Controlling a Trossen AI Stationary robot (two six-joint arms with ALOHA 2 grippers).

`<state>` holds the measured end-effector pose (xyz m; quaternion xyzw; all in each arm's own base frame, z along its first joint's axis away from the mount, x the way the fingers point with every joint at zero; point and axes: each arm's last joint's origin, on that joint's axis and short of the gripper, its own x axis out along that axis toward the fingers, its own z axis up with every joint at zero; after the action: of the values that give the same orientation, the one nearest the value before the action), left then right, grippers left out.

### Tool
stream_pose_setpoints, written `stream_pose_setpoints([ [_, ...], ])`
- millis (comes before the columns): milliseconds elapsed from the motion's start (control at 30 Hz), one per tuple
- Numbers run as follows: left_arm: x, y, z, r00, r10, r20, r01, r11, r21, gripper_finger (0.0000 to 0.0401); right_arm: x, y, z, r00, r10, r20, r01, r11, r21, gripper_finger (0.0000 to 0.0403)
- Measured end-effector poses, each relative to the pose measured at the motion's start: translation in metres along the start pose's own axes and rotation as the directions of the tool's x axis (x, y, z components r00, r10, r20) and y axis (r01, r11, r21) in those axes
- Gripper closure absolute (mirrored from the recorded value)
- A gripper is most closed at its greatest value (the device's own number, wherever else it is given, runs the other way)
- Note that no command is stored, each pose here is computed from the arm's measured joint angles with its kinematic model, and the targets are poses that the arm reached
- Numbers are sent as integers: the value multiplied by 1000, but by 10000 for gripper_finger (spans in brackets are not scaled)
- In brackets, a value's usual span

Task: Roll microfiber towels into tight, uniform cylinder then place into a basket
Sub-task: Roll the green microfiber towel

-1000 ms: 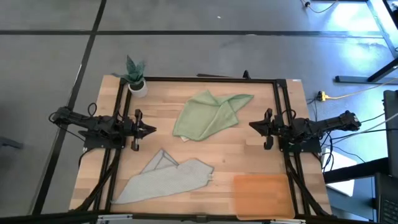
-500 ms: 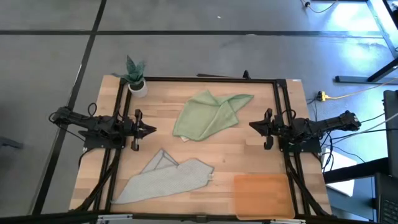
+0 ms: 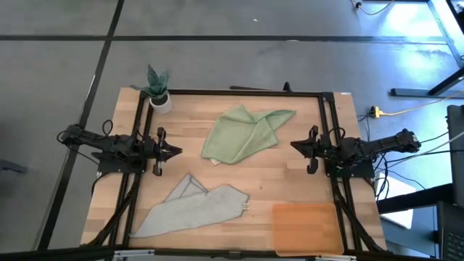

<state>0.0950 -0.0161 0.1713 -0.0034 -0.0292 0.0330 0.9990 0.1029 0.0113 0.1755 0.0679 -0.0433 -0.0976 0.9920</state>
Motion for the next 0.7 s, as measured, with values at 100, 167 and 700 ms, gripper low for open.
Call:
stream_pose_setpoints([
  [100, 0, 0, 0, 1000, 1, 2, -1, 1000, 0, 376, 0, 0, 0, 1000, 0, 0, 0, 1000, 13, 384],
  [167, 0, 0, 3, 1000, 14, 24, -14, 1000, -8, 376, 0, 0, 0, 1000, 0, 0, 0, 1000, 12, 384],
  [700, -24, 10, 122, 965, 45, 257, -60, 997, 53, 376, 0, 0, 2, 1000, 1, 15, -1, 1000, 20, 384],
])
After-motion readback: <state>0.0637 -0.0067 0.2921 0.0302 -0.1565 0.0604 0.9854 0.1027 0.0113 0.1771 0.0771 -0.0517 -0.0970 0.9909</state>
